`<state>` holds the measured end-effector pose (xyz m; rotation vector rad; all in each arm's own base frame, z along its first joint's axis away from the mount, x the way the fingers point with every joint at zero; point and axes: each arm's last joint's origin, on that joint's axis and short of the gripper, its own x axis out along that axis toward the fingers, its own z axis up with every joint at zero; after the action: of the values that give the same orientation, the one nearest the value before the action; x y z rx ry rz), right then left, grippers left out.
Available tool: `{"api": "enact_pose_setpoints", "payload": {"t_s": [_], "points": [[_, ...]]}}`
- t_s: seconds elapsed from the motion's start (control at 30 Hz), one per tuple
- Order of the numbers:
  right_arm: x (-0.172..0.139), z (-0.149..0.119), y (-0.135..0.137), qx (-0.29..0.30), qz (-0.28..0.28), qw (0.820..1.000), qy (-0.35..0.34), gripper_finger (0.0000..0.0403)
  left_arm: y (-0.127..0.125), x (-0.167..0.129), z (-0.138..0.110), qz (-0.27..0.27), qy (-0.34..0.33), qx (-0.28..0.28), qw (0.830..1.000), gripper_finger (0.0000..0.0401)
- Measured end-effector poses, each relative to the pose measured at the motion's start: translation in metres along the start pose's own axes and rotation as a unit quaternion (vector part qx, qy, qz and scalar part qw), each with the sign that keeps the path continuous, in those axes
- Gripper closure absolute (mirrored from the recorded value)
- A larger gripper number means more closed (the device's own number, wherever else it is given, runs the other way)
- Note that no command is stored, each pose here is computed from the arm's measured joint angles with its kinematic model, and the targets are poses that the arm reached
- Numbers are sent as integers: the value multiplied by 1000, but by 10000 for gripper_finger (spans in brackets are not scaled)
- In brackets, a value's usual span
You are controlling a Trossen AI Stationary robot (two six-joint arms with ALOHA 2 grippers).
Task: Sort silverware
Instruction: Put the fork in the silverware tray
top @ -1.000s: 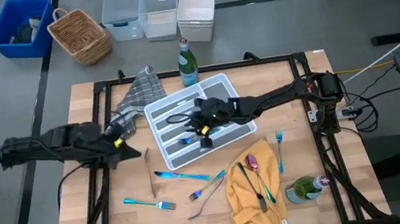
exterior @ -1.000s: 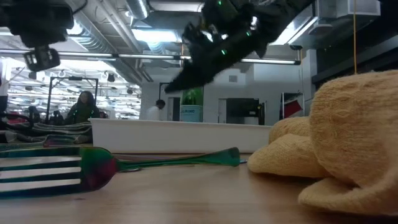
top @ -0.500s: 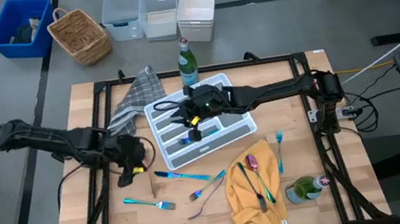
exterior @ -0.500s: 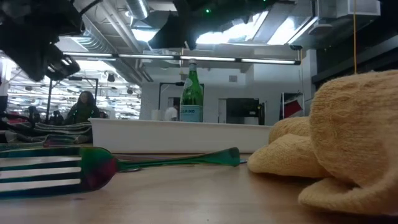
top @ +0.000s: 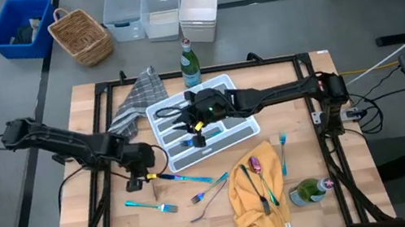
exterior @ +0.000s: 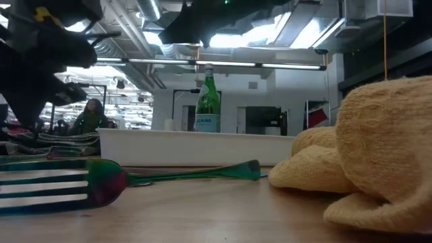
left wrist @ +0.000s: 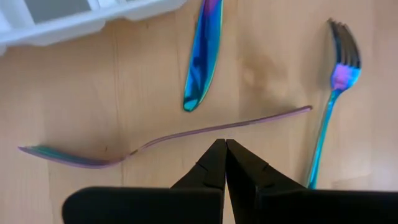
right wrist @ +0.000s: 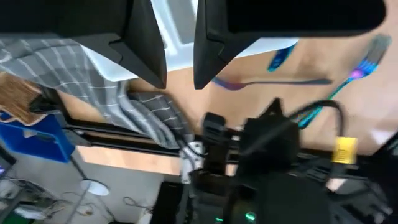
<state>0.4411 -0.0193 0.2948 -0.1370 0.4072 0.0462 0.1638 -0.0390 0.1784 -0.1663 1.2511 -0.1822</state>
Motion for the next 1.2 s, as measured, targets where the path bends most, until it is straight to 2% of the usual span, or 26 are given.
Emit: {"api": "enact_pose_setpoints", "payload": {"t_s": [0.1,0.23,0.33,0.53,0.67,0.9,1.03,1.2], "points": [[-6,4,8,-3,10,1000,5,320,0,5,2,2,9,-3,1000,385],[-18,12,15,-7,18,1000,5,320,-2,5,11,-5,-23,13,1000,369],[-28,17,18,-8,18,1000,7,320,-5,-3,21,-4,-41,57,998,364],[-44,25,16,-8,13,1000,9,320,-7,-15,31,30,-51,168,984,362],[-45,24,16,-8,13,1000,15,320,-5,-11,26,42,-20,212,976,353],[-45,24,16,-6,12,1000,14,320,-2,4,27,51,18,221,974,311],[-45,24,16,-5,12,1000,14,320,1,14,28,68,50,265,961,289],[-45,24,16,-4,12,1000,15,320,4,24,28,85,88,341,932,284]]}}
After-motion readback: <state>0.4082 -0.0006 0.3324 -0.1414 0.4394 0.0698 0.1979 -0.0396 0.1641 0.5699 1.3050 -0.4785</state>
